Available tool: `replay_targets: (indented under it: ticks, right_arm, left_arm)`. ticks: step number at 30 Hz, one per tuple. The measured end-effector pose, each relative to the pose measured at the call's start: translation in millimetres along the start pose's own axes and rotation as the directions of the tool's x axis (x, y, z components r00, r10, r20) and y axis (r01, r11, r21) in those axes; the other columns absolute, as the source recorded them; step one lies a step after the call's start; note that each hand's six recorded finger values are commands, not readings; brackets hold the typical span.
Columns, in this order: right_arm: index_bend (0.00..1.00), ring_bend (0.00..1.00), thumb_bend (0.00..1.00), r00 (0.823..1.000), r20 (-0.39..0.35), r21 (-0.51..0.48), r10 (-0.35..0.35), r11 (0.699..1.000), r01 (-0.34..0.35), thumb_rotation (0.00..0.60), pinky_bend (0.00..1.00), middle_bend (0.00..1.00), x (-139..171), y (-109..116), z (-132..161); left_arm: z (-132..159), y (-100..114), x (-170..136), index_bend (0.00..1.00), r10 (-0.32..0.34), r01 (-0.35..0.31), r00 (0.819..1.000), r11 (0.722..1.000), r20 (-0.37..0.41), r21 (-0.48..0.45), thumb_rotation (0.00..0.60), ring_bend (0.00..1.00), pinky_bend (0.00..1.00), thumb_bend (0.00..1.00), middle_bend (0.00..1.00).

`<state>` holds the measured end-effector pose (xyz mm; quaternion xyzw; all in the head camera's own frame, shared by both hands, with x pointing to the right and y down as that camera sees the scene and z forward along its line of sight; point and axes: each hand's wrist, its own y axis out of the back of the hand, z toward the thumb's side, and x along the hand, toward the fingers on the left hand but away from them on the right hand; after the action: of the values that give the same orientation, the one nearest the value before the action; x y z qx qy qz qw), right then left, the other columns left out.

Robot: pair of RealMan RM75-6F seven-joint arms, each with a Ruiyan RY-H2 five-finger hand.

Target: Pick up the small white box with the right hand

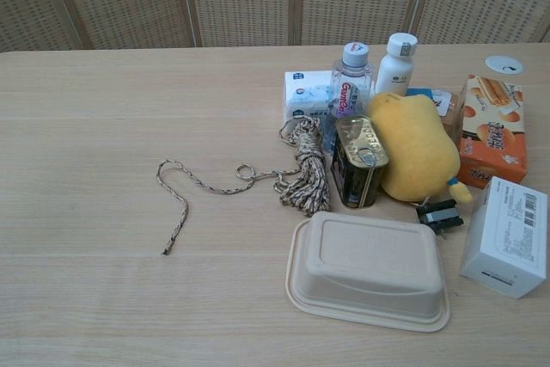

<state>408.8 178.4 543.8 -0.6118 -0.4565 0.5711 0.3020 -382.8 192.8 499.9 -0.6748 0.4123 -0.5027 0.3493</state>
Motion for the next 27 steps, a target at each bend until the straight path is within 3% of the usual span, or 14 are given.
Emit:
replay_targets:
  ticks: [16, 23, 27]
  right_arm:
    - [0.0, 0.0, 0.01, 1.0, -0.017, 0.034, 0.021, 0.999, -0.02, 0.573, 0.0, 0.0, 1.6, -2.1, 3.7]
    - [0.0, 0.0, 0.03, 0.989, -0.051, 0.149, 0.138, 0.98, -0.129, 0.599, 0.0, 0.0, 8.8, -17.7, 4.1]
    - [0.0, 0.0, 0.12, 0.971, -0.078, 0.236, 0.226, 0.95, -0.202, 0.6, 0.0, 0.0, 16.8, -26.2, 4.3]
  left_arm:
    - [0.0, 0.3, 0.9, 0.0, -0.003, 0.003, 1.0, 1.0, 0.012, -0.005, 0.6, 0.0, 0.0, 0.15, 0.0]
    - [5.2, -2.8, 8.2, 0.0, -0.019, 0.019, 0.999, 1.0, 0.029, -0.011, 0.6, 0.0, 0.0, 0.15, 0.0]
    - [12.1, -2.3, 14.6, 0.0, -0.021, 0.022, 0.998, 1.0, 0.054, -0.011, 0.6, 0.0, 0.0, 0.15, 0.0]
